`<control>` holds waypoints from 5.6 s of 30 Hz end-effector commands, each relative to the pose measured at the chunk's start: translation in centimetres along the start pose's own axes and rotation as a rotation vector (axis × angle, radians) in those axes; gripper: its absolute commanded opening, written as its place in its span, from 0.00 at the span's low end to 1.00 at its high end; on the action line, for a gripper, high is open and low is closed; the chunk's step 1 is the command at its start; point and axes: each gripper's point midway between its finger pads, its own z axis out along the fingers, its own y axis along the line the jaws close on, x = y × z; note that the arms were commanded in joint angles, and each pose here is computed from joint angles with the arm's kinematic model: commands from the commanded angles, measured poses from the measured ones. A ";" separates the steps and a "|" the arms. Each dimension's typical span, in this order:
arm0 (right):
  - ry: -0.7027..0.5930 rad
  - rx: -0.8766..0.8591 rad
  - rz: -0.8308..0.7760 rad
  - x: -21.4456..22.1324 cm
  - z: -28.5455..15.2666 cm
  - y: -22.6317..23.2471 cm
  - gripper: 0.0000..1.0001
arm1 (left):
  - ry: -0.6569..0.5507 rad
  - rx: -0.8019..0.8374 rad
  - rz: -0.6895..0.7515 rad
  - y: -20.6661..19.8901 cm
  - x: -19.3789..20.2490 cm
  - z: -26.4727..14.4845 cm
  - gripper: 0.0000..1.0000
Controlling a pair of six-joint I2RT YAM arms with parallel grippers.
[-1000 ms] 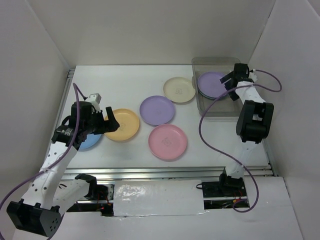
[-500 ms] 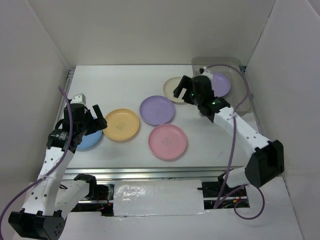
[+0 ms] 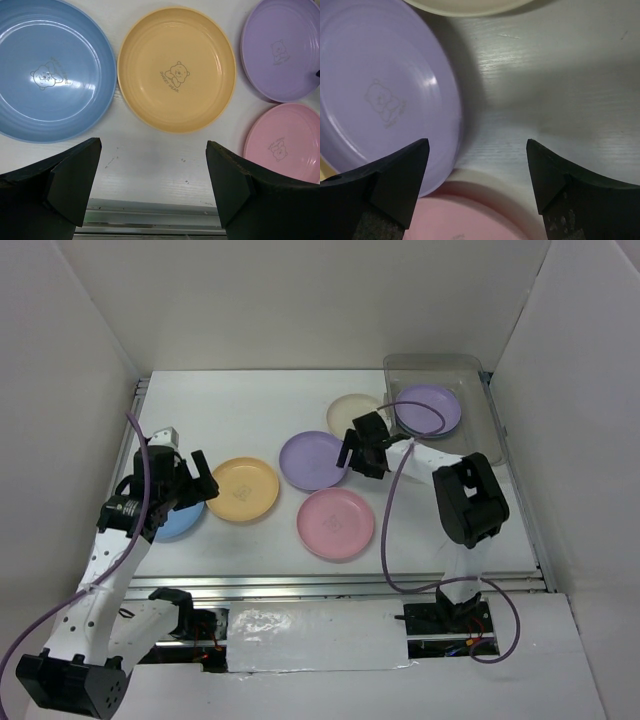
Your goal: Place the plates into the plastic bin on the countertop
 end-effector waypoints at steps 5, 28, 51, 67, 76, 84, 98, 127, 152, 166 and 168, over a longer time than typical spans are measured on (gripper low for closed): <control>0.045 -0.040 0.040 -0.4 3.6 1.8 0.70 | -0.028 0.037 -0.003 -0.8 -0.7 -0.4 0.99; -0.147 -0.392 0.300 -16.4 -5.4 14.2 0.00 | -0.055 0.063 -0.002 -1.0 -0.9 -0.9 0.99; -0.233 0.018 0.573 -24.5 -2.8 -20.3 0.00 | -0.039 0.093 0.015 -1.6 -0.7 -0.7 0.99; -0.322 0.111 0.626 -26.3 -3.6 -22.2 0.40 | -0.026 0.122 0.027 -2.1 -0.5 -0.6 0.99; -0.466 0.021 0.509 -28.2 -10.4 -16.4 1.00 | -0.029 0.131 0.029 -2.2 -0.5 -0.7 0.99; -0.364 -0.061 0.053 -17.7 -17.4 -2.3 1.00 | -0.067 0.088 0.005 -1.4 -1.1 -1.3 0.99; -0.023 -0.169 -0.118 8.8 -15.2 -4.4 0.92 | -0.086 0.106 0.007 -1.6 -1.3 -1.8 0.99; -0.334 -0.204 0.149 -6.6 -17.9 -1.1 0.00 | -0.090 0.132 0.016 -2.0 -1.2 -2.0 0.99; -0.336 0.071 0.587 -27.0 -1.7 -21.3 0.00 | -0.085 0.169 0.037 -2.5 -1.1 -1.9 0.99; -0.509 -0.159 0.483 -29.9 -11.0 -15.8 1.00 | -0.067 0.188 0.042 -2.9 -0.9 -1.8 0.99; -0.589 -0.174 0.383 -30.1 -16.6 -12.6 1.00 | -0.069 0.179 0.037 -2.8 -0.9 -1.8 0.99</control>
